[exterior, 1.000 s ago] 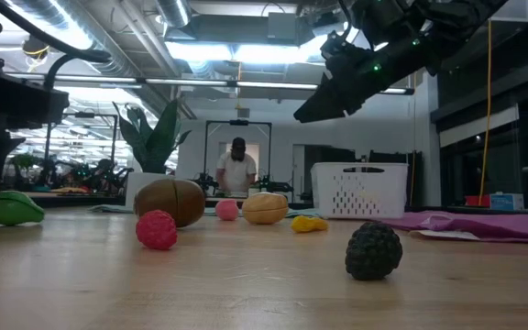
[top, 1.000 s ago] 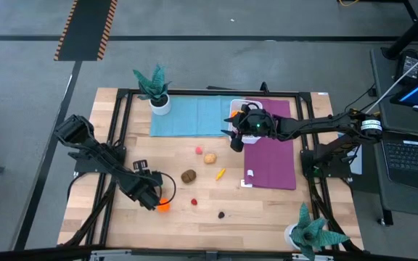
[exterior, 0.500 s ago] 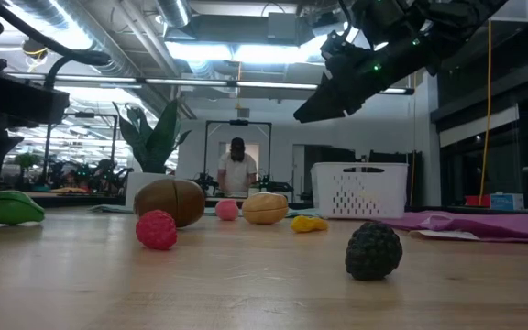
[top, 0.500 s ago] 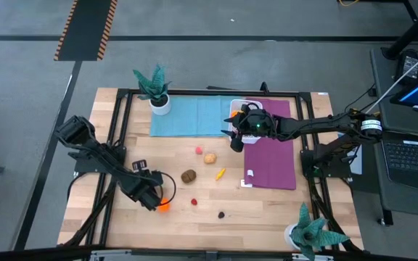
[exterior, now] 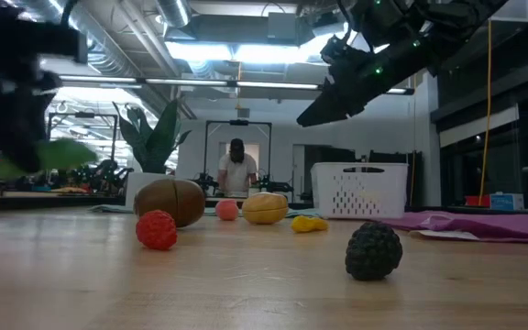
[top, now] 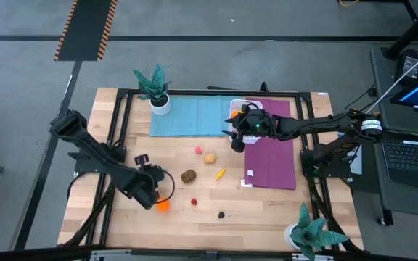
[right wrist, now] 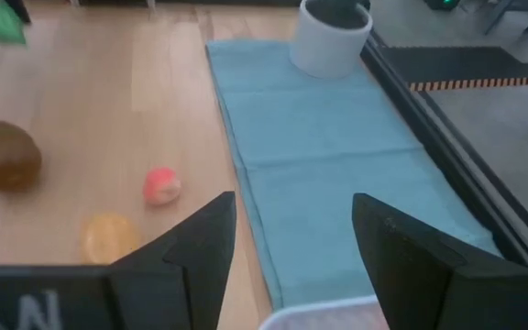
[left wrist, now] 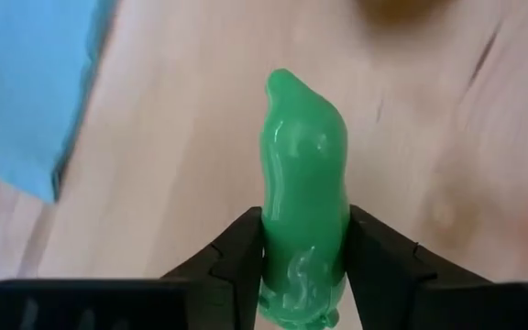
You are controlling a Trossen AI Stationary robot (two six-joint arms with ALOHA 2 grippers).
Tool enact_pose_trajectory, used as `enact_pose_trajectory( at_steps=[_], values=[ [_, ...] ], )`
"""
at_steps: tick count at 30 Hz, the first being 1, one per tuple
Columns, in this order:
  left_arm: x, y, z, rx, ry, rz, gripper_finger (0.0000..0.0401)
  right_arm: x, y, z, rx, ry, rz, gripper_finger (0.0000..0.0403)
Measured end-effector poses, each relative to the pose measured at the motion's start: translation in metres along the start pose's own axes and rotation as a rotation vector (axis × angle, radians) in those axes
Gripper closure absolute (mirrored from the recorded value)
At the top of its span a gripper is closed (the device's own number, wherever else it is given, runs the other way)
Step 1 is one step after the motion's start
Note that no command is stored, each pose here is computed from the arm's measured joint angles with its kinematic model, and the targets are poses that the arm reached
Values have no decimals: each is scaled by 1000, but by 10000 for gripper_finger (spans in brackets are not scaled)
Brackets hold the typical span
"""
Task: Pick and placing Produce into tupperware
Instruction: Put the green pea into the white container
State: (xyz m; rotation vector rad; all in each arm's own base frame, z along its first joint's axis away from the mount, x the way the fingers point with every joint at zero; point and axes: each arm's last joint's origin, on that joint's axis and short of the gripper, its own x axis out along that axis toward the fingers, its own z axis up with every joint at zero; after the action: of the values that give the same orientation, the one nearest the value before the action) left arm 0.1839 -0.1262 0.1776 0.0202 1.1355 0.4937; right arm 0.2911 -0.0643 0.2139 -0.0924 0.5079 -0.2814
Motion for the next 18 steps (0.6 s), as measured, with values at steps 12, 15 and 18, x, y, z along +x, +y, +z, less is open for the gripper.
enact_pose_trajectory(
  at_steps=[12,15,18],
  values=[
    [-21,10,18,-77,-347,-81,286,-4,6,-52,47,-86,-8,182],
    [-15,12,24,-93,-386,-101,286,-10,8,-68,52,-139,9,182],
    [-10,12,32,-86,-426,-112,286,-15,10,-78,72,-190,65,182]
  ],
)
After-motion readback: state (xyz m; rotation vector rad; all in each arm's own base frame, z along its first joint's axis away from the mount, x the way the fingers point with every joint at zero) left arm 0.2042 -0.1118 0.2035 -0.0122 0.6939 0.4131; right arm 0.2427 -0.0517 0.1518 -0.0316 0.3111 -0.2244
